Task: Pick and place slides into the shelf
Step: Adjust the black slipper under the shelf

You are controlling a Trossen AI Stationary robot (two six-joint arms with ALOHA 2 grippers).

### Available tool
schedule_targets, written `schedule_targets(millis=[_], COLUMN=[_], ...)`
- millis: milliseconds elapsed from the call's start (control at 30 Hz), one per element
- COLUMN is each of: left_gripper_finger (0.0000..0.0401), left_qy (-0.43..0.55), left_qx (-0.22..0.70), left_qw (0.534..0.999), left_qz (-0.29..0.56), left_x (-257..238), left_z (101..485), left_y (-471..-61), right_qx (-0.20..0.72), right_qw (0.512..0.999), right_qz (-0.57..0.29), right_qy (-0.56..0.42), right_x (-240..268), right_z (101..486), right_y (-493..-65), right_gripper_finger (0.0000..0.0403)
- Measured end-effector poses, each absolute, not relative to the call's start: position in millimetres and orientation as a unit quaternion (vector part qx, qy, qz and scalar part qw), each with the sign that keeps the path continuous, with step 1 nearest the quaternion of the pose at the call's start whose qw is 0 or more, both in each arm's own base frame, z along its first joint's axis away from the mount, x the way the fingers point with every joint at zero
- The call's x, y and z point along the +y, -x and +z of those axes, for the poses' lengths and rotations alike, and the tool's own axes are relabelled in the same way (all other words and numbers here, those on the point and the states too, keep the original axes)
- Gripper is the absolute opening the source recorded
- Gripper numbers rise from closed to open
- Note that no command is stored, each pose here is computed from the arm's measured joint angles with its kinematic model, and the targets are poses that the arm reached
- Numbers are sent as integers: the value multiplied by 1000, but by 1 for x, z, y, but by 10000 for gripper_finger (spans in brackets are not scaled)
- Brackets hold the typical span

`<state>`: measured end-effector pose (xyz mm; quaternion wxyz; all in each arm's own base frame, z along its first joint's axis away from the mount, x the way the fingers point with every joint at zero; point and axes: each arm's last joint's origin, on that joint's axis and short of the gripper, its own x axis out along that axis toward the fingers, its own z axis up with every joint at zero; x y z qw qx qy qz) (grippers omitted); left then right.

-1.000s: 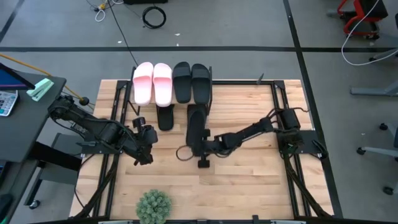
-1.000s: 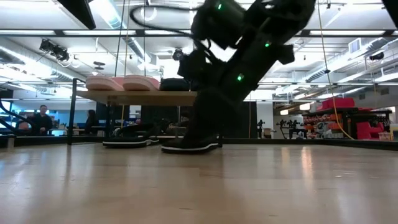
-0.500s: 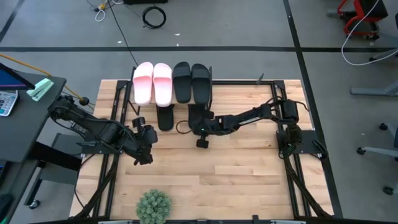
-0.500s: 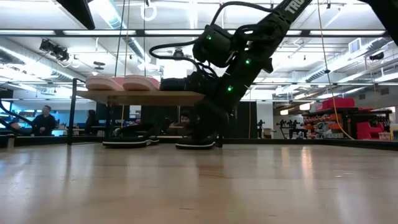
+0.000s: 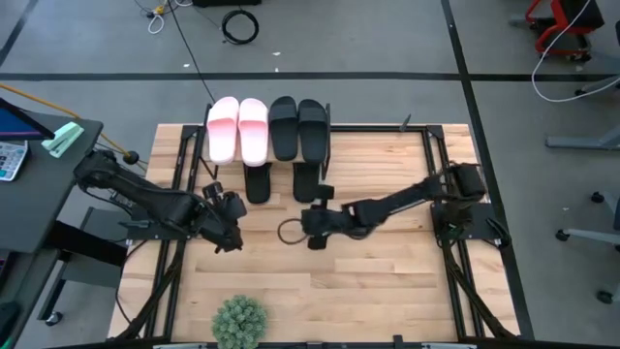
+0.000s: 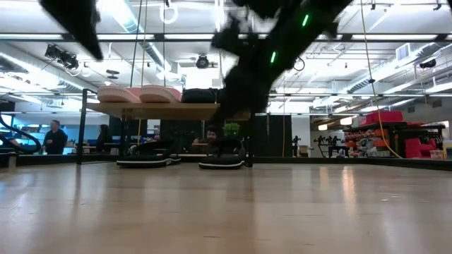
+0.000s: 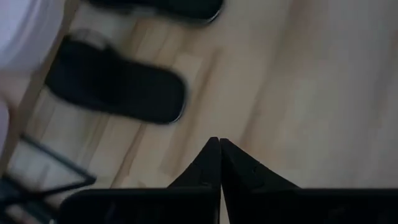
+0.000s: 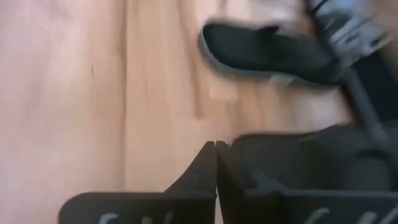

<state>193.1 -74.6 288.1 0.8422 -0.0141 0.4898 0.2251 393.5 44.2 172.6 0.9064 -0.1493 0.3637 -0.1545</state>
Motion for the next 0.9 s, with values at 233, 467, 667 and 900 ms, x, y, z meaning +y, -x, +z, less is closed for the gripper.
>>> schedule_targets(millis=[233,467,667,900], left_gripper_finger=[4,3,3,3], left_qy=[26,59,104,120], left_qx=[496,474,453,453], left_qw=[815,811,822,800], left_qz=[297,337,329,375], left_x=[-51,-16,16,46], left_z=[226,187,178,178], left_y=[-193,-198,-207,-203], right_qx=[245,166,162,166], right_qw=[947,975,979,976], right_qz=[-152,-112,-81,-80], right_qy=[145,97,93,113], right_x=[82,105,123,125], right_z=[262,317,320,319], right_y=[-358,-319,-309,-308], right_gripper_finger=[2,11,10,9])
